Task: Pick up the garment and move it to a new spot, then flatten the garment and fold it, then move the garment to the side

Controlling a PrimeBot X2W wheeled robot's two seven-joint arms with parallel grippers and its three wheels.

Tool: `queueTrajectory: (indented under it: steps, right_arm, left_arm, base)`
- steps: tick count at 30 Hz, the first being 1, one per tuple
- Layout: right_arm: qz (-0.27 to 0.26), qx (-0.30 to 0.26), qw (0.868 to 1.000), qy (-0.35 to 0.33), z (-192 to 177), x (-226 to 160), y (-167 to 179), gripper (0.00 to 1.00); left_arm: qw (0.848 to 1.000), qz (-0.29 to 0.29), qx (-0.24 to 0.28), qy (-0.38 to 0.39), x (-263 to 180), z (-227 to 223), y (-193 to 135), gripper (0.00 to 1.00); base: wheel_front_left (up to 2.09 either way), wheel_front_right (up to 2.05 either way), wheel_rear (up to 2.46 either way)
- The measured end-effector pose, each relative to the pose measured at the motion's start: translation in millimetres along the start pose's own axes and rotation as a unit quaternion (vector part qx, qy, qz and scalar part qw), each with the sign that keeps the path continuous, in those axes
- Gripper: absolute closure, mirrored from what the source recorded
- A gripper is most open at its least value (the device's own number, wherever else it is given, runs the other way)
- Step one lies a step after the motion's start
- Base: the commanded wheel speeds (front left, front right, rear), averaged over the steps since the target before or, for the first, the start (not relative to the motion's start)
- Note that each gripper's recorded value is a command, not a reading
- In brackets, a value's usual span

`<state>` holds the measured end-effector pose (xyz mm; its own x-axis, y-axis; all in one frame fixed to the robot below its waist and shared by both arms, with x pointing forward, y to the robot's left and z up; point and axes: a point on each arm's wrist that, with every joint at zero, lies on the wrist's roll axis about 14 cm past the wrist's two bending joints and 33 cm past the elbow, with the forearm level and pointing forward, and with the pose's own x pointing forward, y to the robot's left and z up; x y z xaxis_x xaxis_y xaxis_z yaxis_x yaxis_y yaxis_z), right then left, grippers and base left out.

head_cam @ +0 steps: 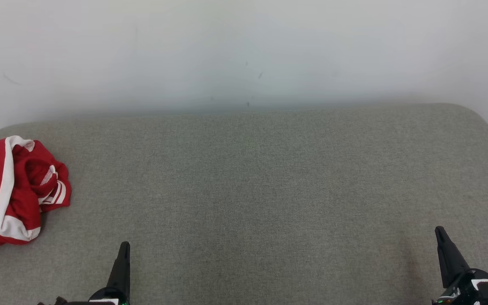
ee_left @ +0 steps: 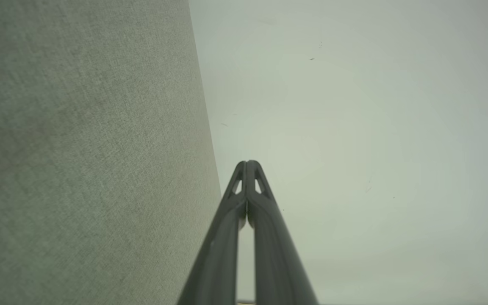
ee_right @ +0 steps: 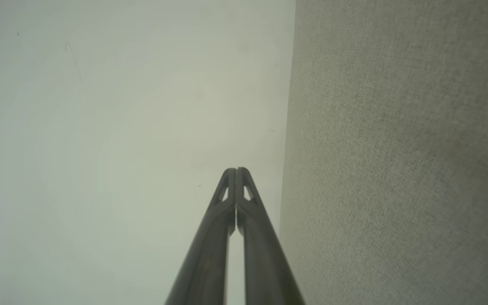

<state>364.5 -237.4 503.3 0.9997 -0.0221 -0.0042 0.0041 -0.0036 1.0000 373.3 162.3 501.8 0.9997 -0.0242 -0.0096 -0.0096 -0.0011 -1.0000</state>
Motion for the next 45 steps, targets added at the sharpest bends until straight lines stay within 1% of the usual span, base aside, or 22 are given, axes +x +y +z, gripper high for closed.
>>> queueTrajectory:
  steps: [40, 41, 45]
  right_arm:
    - [0.000, 0.000, 1.000, 0.000, 0, 0, 0, 1.00]
    - [-0.001, 0.000, 1.000, 0.000, 0, 0, 0, 0.00]
    - [-0.028, 0.008, 1.000, -0.001, -2, -7, -19, 0.00]
  left_arm:
    - [1.000, 0.000, 0.000, 0.000, 0, 0, 0, 1.00]
    - [1.000, 0.001, 0.000, 0.000, 0, 0, 0, 0.00]
    - [1.000, 0.027, -0.001, -0.001, -7, 0, 18, 0.00]
  base:
    - [0.00, 0.00, 0.00]
    - [0.00, 0.00, 0.00]
    - [0.00, 0.00, 0.00]
